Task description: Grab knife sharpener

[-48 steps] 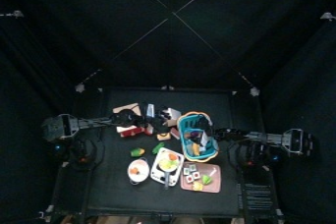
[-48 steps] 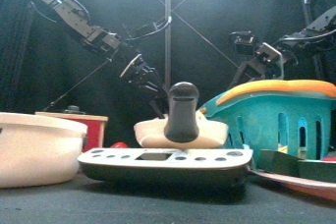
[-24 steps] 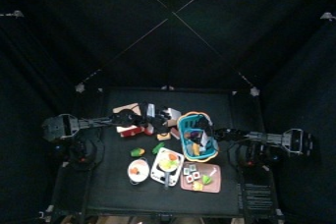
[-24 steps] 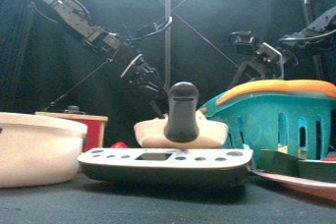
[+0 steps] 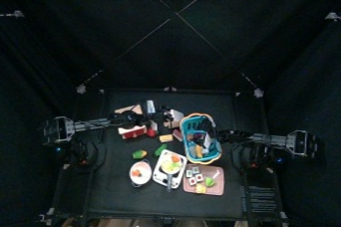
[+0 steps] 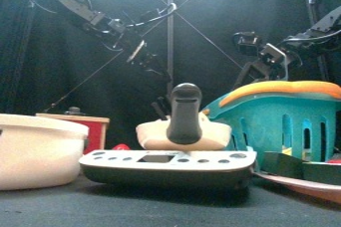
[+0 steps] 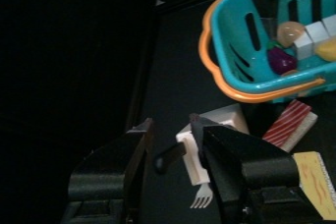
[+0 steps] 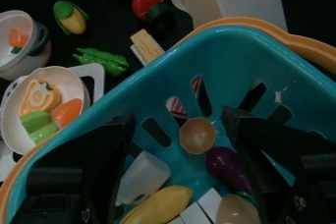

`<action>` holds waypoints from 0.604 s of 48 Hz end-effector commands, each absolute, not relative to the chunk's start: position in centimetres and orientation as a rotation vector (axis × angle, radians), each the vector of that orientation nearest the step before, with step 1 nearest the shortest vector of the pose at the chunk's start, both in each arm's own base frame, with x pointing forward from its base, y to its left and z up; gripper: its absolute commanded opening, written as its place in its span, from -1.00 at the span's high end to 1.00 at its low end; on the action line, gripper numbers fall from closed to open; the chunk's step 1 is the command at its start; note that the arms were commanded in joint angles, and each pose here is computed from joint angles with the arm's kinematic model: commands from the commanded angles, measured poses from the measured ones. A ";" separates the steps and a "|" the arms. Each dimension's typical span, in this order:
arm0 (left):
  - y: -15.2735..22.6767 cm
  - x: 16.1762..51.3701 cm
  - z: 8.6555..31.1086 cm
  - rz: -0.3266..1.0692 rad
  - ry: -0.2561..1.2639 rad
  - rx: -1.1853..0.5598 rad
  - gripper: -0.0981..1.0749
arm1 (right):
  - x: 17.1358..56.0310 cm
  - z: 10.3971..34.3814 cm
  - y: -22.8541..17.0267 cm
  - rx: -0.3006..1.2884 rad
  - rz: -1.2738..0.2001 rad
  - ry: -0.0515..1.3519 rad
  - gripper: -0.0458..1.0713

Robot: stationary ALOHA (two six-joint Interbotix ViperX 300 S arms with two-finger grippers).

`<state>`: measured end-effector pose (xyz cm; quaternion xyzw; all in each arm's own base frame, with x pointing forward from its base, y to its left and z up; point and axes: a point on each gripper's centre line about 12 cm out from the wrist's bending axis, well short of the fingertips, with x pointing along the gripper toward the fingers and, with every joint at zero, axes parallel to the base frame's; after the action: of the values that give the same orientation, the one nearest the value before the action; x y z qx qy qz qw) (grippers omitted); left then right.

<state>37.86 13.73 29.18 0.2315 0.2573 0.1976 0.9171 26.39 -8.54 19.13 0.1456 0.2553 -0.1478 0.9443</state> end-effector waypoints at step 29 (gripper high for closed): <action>9.9 40.5 29.4 0.199 0.791 0.535 -0.48 | 27.1 20.4 -8.7 0.287 -0.293 0.483 -0.87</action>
<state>40.22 9.78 28.63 0.2731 0.4036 0.1045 0.8669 26.64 -8.57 19.33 0.1451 0.2529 -0.1463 0.9453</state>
